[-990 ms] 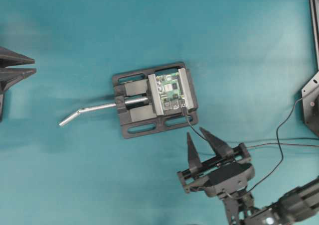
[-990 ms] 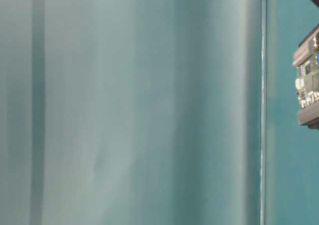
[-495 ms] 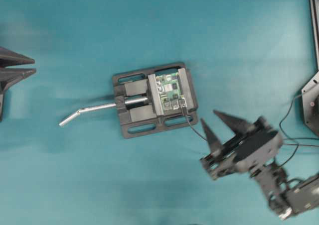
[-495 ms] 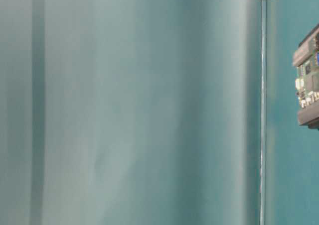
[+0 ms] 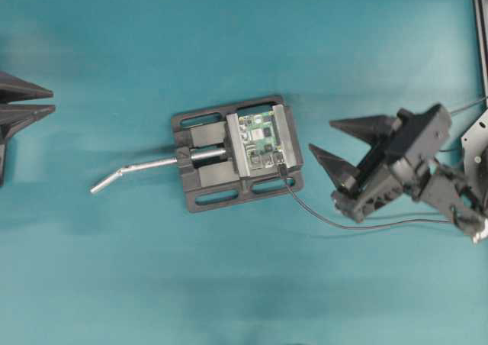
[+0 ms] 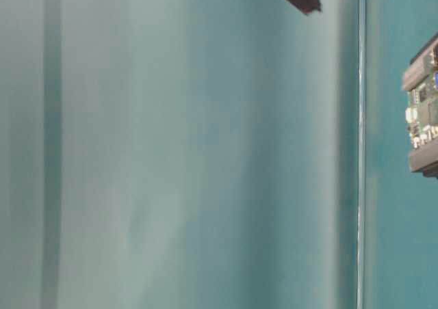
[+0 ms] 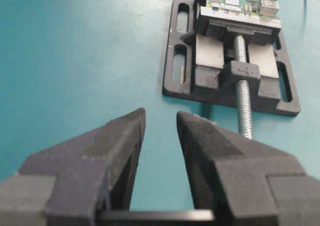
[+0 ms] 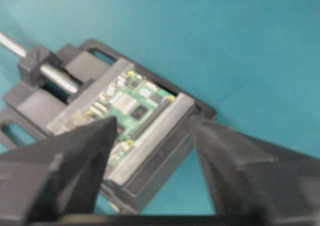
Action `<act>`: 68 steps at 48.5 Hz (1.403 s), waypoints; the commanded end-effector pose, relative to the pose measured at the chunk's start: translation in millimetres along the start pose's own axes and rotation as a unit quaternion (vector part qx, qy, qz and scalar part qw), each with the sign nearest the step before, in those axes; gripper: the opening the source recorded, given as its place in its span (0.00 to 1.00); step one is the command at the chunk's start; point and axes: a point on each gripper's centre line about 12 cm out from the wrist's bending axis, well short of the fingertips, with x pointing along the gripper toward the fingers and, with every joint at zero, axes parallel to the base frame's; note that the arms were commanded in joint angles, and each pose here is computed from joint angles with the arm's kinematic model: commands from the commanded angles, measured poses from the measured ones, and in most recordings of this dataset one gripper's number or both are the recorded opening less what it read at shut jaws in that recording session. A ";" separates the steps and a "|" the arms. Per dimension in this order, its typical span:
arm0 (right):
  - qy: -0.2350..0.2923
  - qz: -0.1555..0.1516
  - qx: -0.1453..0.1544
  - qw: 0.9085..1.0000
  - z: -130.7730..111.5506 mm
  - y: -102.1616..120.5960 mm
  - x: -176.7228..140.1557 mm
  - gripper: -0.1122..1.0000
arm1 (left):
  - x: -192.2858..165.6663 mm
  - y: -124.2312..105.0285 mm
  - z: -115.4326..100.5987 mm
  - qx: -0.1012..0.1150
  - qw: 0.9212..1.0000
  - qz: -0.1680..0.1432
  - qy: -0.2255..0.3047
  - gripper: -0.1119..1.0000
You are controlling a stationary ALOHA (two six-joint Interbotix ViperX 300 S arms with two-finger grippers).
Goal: Insert the USB into the fixed PCB.
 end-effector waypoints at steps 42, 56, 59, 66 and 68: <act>-0.009 0.147 -0.050 0.988 24.9 -126.3 -42.7 0.86 | -0.7 -1.7 11.0 0.000 1.000 -0.002 -0.012 0.42; -0.049 0.173 -0.033 0.983 16.7 -148.4 -60.5 0.86 | -0.7 -1.6 11.0 0.001 1.000 -0.002 -0.012 0.42; -0.039 0.183 -0.036 0.982 9.6 -149.2 -61.4 0.86 | -0.7 -1.6 11.0 0.001 1.000 -0.002 -0.012 0.42; -0.021 0.203 -0.044 0.978 -4.2 -150.6 -62.9 0.86 | -0.7 -1.4 11.0 0.001 1.000 -0.001 -0.012 0.42; -0.020 0.206 -0.046 0.977 -6.4 -151.2 -63.5 0.86 | -0.7 -1.4 11.0 0.001 1.000 -0.001 -0.012 0.42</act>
